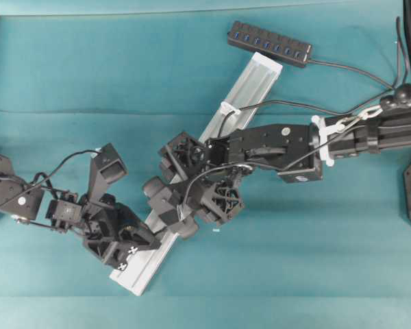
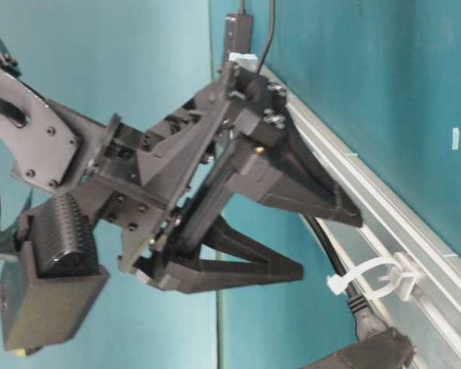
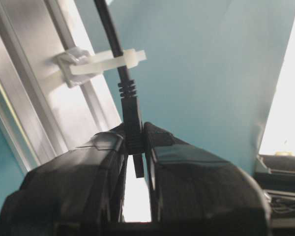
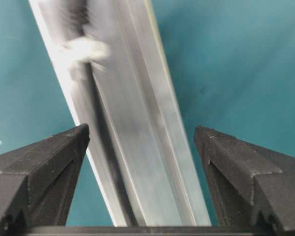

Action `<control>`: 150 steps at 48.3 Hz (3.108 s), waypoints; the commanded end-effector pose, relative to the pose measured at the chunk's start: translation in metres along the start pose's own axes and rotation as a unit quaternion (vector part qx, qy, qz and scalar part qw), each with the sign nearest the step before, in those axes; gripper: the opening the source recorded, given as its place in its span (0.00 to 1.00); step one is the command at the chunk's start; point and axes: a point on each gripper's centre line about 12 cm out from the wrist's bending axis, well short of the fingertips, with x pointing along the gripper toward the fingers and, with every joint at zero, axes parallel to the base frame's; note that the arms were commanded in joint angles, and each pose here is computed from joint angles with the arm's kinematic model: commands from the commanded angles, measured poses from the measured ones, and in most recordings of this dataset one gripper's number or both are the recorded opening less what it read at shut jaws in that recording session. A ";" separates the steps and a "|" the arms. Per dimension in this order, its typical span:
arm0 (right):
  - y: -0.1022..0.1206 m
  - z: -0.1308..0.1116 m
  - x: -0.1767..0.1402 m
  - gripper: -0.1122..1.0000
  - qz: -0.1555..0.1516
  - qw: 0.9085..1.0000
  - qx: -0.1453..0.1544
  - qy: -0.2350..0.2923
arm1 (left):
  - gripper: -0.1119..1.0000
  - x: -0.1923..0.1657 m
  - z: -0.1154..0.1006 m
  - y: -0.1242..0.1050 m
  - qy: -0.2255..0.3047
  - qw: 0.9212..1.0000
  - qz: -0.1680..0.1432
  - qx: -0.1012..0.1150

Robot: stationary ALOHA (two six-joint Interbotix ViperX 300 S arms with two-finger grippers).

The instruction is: Pass the USB cable through three rings with both arms.

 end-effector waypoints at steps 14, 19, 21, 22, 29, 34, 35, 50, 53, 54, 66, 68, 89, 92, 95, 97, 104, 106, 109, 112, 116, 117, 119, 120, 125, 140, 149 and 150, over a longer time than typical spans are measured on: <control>-0.003 -0.010 -0.014 0.91 -0.008 1.000 0.018 -0.001 | 0.19 -0.015 -0.002 -0.021 0.004 1.000 -0.026 0.004; -0.004 -0.014 -0.020 0.91 -0.010 1.000 0.022 -0.001 | 0.19 -0.020 -0.003 -0.023 0.012 1.000 -0.017 0.007; -0.004 -0.015 -0.023 0.91 -0.011 1.000 0.023 -0.001 | 0.19 -0.023 -0.004 -0.024 0.016 1.000 -0.014 0.008; -0.004 -0.017 -0.024 0.91 -0.011 1.000 0.025 0.000 | 0.19 -0.024 -0.003 -0.025 0.017 1.000 -0.014 0.008; -0.004 -0.026 -0.033 0.91 -0.013 0.999 0.031 0.004 | 0.19 -0.034 -0.006 -0.029 0.026 1.000 -0.013 0.011; -0.003 -0.033 -0.038 0.91 -0.011 0.999 0.038 0.008 | 0.19 -0.042 -0.011 -0.035 0.036 0.999 -0.016 0.015; -0.003 -0.034 -0.039 0.91 -0.011 0.999 0.040 0.008 | 0.19 -0.044 -0.012 -0.035 0.038 0.999 -0.017 0.016; -0.001 -0.053 -0.047 0.90 -0.013 0.992 0.122 0.018 | 0.19 -0.068 -0.015 -0.036 0.045 0.999 -0.014 -0.002; 0.002 -0.055 -0.047 0.90 -0.012 0.992 0.123 0.019 | 0.19 -0.070 -0.015 -0.035 0.045 0.999 -0.014 -0.004; 0.003 -0.055 -0.047 0.91 -0.012 0.992 0.122 0.020 | 0.19 -0.071 -0.014 -0.035 0.044 0.999 -0.015 -0.005; 0.005 -0.058 -0.049 0.91 -0.015 0.992 0.126 0.017 | 0.19 -0.072 -0.014 -0.037 0.042 0.999 -0.020 -0.006; 0.005 -0.058 -0.049 0.91 -0.016 0.992 0.126 0.016 | 0.19 -0.072 -0.014 -0.036 0.042 0.999 -0.019 -0.006; 0.004 -0.053 -0.050 0.91 -0.021 0.992 0.125 0.008 | 0.19 -0.071 -0.015 -0.035 0.053 0.999 0.001 -0.005; 0.005 -0.053 -0.050 0.91 -0.020 0.992 0.125 0.009 | 0.19 -0.072 -0.015 -0.035 0.053 0.999 0.001 -0.005; 0.006 -0.053 -0.050 0.91 -0.020 0.992 0.128 0.009 | 0.19 -0.072 -0.014 -0.035 0.051 0.999 -0.001 -0.005; 0.005 -0.053 -0.050 0.91 -0.020 0.991 0.131 0.009 | 0.19 -0.072 -0.014 -0.035 0.051 0.999 -0.001 -0.005; 0.005 -0.052 -0.050 0.91 -0.022 0.989 0.146 0.006 | 0.19 -0.073 -0.013 -0.037 0.050 0.999 -0.003 -0.006; 0.005 -0.052 -0.050 0.91 -0.023 0.988 0.150 0.005 | 0.19 -0.073 -0.013 -0.036 0.051 0.999 -0.001 -0.005; 0.006 -0.052 -0.050 0.91 -0.022 0.988 0.153 0.006 | 0.19 -0.072 -0.013 -0.036 0.052 0.999 -0.001 -0.005; 0.007 -0.052 -0.050 0.91 -0.021 0.987 0.157 0.006 | 0.19 -0.072 -0.013 -0.036 0.052 0.999 0.000 -0.005; 0.010 -0.046 -0.051 0.91 -0.023 0.985 0.171 -0.005 | 0.29 -0.072 -0.013 -0.036 0.053 0.999 0.002 -0.005; 0.010 -0.045 -0.051 0.91 -0.025 0.984 0.176 -0.009 | 0.34 -0.072 -0.013 -0.036 0.053 0.999 0.002 -0.005; 0.011 -0.042 -0.052 0.91 -0.029 0.982 0.187 -0.018 | 0.45 -0.072 -0.013 -0.036 0.054 0.999 0.004 -0.004; 0.010 -0.041 -0.052 0.91 -0.033 0.981 0.191 -0.024 | 0.50 -0.072 -0.013 -0.036 0.055 0.998 0.006 -0.004; 0.011 -0.037 -0.055 0.91 -0.046 0.975 0.211 -0.044 | 0.78 -0.070 -0.014 -0.035 0.057 0.998 0.009 -0.001; 0.014 -0.028 -0.087 0.90 -0.087 0.948 0.281 -0.122 | 0.95 -0.073 -0.002 -0.045 0.039 0.999 -0.008 0.020; 0.015 -0.030 -0.118 0.90 -0.112 0.925 0.318 -0.174 | 0.95 -0.085 0.022 -0.058 0.001 0.998 -0.031 0.053; 0.016 -0.030 -0.121 0.90 -0.113 0.924 0.319 -0.178 | 0.95 -0.088 0.025 -0.061 -0.006 0.998 -0.035 0.057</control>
